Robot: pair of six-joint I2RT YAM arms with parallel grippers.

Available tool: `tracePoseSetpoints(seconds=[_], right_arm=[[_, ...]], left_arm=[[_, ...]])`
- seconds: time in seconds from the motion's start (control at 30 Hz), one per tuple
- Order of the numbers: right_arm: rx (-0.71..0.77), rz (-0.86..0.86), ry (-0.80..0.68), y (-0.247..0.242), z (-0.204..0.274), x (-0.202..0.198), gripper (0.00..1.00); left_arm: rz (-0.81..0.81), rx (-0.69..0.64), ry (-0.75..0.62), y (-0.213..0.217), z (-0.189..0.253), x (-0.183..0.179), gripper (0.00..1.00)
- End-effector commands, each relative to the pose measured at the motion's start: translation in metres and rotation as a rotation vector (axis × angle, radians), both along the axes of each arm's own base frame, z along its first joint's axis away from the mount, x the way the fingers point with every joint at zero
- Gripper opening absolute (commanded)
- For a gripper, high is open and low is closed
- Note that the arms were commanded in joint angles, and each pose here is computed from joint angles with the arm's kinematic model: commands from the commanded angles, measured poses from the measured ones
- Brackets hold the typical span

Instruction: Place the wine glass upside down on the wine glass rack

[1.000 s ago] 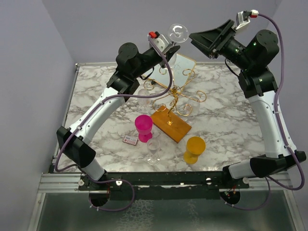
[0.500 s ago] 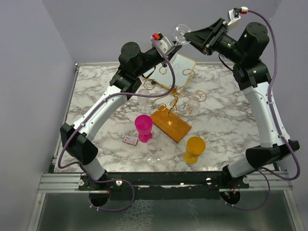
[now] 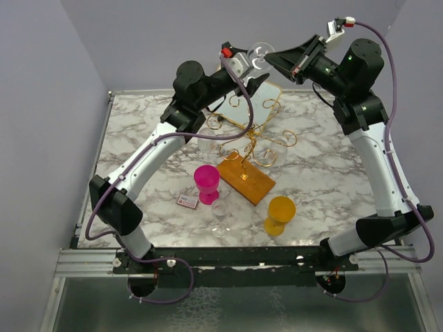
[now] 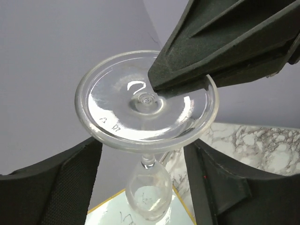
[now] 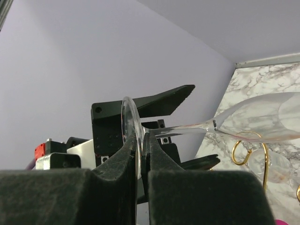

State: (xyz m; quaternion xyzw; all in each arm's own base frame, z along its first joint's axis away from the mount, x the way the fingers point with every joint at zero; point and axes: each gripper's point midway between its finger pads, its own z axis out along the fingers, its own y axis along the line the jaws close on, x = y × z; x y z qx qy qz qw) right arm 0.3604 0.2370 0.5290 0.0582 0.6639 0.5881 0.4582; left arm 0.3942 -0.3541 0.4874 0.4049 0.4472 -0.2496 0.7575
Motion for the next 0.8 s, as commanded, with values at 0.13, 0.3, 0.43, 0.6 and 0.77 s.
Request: tracePoseSetpoints(seconds=[0.13,0.3,0.43,0.6,0.77], right_arm=[[0.021,-0.14,-0.129,-0.022,0.031,0.002,0.01],[0.014,-0.17,-0.103,-0.025,0.02,0.008,0.01],[-0.022,-0.195,-0.053,-0.028,0.003,0.013,0.01],[-0.078,-0.165,0.061,-0.024,-0.04,0.01,0.01],[-0.128,-0.096,0.184,-0.017,-0.084,0.0,0.01]], left_arm=[[0.022,-0.109,-0.057,0.025,0.044,-0.029,0.77],[0.054,-0.127,-0.031,0.036,0.04,-0.034,0.81],[0.064,-0.194,0.037,0.048,0.045,-0.044,0.83],[0.041,-0.338,0.226,0.06,0.042,-0.059,0.83],[0.057,-0.424,0.382,0.072,0.029,-0.067,0.83]])
